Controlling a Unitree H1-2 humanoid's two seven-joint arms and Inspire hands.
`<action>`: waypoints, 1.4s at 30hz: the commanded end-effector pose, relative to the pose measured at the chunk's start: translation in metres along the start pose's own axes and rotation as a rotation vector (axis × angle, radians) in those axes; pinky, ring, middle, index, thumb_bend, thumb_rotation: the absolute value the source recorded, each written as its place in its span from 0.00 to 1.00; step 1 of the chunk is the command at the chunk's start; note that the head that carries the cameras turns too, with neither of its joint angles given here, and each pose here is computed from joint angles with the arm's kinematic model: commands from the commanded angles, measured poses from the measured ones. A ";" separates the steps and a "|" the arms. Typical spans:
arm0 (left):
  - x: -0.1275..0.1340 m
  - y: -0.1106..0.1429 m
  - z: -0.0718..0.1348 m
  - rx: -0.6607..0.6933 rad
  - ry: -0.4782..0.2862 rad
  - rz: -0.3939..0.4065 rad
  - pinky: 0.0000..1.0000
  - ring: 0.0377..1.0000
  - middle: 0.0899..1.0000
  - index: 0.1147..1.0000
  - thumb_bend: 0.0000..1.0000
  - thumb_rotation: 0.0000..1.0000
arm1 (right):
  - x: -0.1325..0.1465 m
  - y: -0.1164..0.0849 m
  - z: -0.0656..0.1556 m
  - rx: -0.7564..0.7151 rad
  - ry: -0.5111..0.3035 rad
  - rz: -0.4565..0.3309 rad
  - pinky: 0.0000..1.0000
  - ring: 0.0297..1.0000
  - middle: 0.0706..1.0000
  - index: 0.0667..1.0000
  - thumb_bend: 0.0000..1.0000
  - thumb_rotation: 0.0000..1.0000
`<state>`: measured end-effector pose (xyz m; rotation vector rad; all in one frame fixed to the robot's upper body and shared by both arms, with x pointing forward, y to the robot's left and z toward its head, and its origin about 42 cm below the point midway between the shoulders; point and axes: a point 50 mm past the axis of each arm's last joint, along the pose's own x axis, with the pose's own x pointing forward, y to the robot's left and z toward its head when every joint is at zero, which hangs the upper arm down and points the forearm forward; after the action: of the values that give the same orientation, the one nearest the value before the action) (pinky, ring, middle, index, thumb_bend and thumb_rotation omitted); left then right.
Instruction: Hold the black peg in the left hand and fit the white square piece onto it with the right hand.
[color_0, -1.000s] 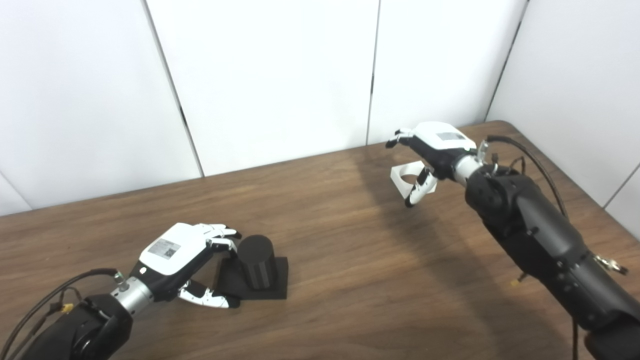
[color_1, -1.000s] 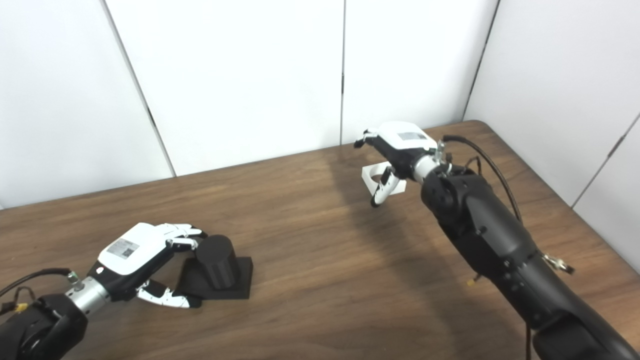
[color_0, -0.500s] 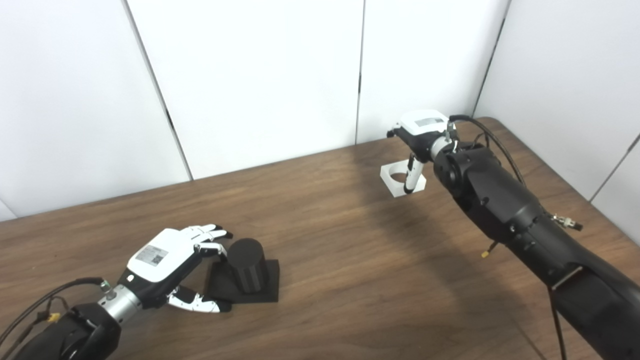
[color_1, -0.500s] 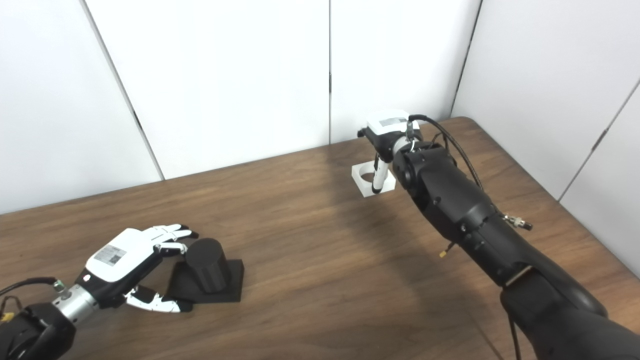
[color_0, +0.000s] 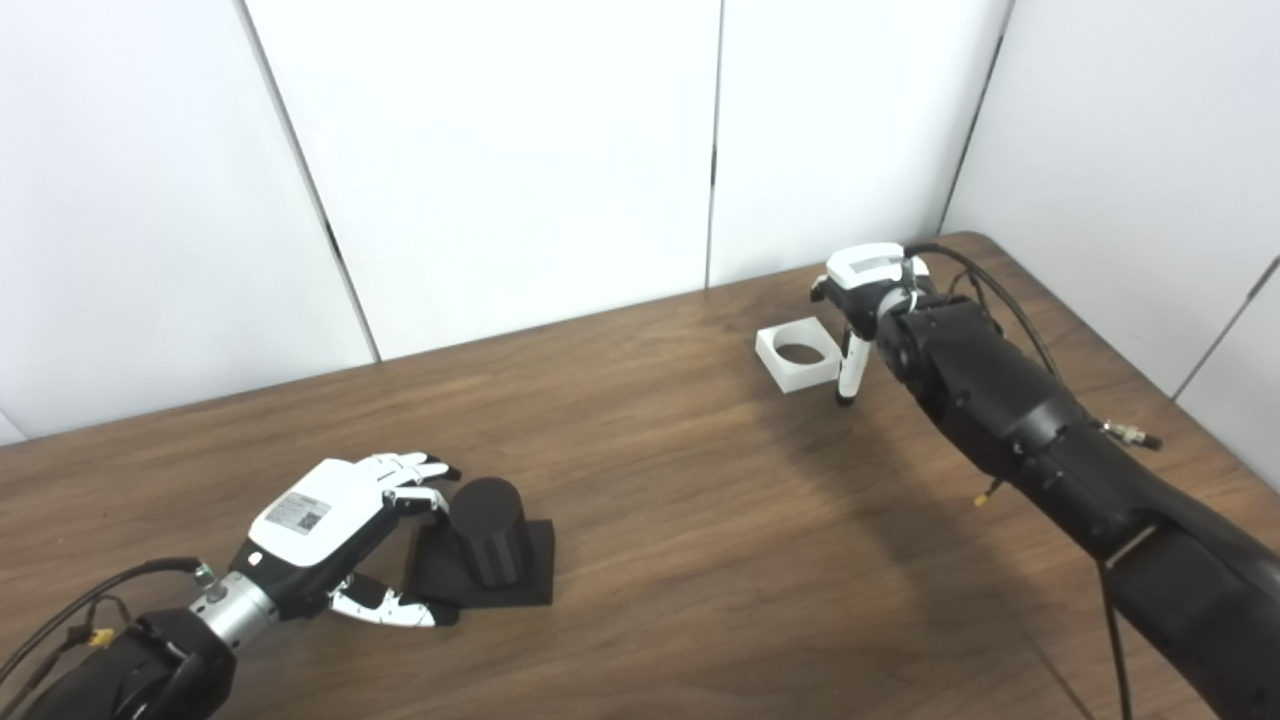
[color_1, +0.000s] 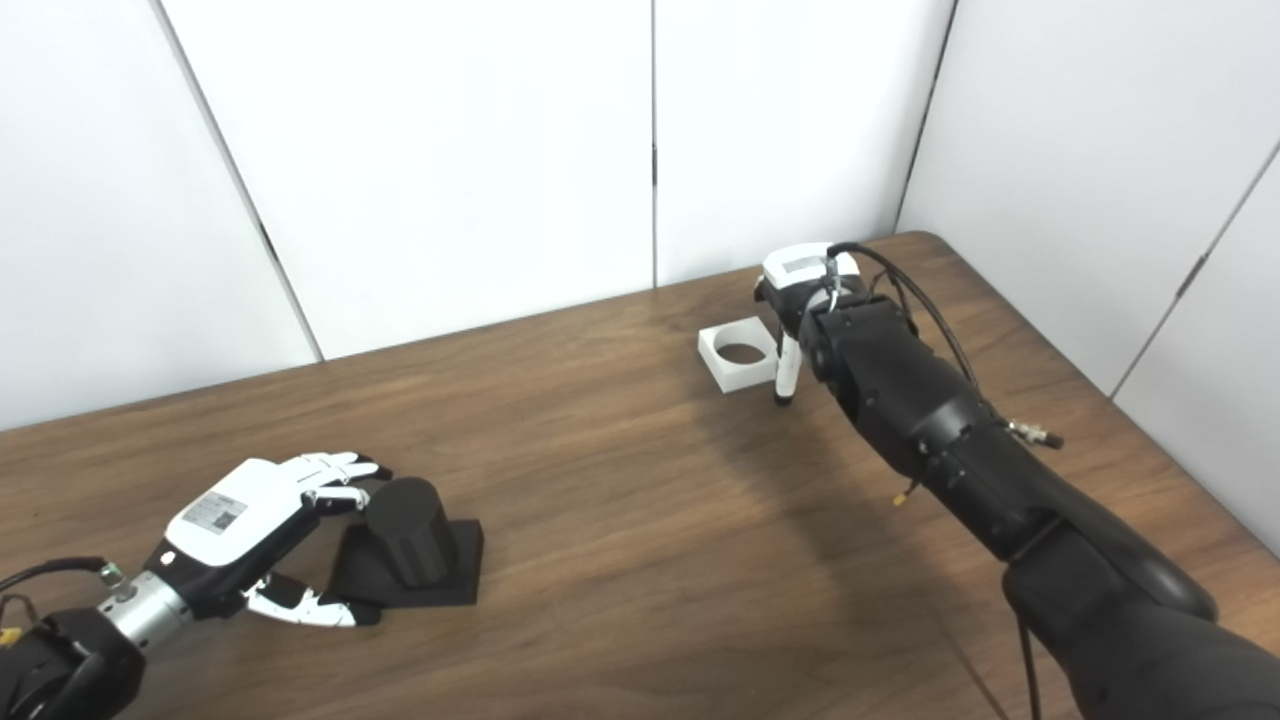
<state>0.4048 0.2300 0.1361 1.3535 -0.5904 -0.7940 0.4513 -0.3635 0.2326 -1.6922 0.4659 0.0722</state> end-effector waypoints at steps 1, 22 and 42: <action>-0.039 -0.054 0.000 0.040 0.030 -0.297 0.84 0.87 0.84 0.42 0.52 0.08 | 0.004 -0.026 -0.011 0.005 0.007 -0.046 0.78 0.89 0.92 0.83 0.97 0.20; -0.037 -0.040 0.007 0.013 0.022 -0.278 0.81 0.84 0.81 0.42 0.52 0.07 | 0.013 -0.012 0.012 0.113 -0.118 -0.027 0.81 0.90 0.90 0.76 0.83 0.16; -0.033 -0.037 0.016 0.019 0.024 -0.270 0.79 0.83 0.80 0.42 0.52 0.07 | 0.009 -0.014 0.048 0.073 -0.205 -0.031 0.83 0.90 0.89 0.79 0.86 0.14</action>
<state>0.3907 0.2334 0.1428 1.3507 -0.5427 -0.8062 0.4672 -0.3480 0.2269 -1.6180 0.3780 0.1325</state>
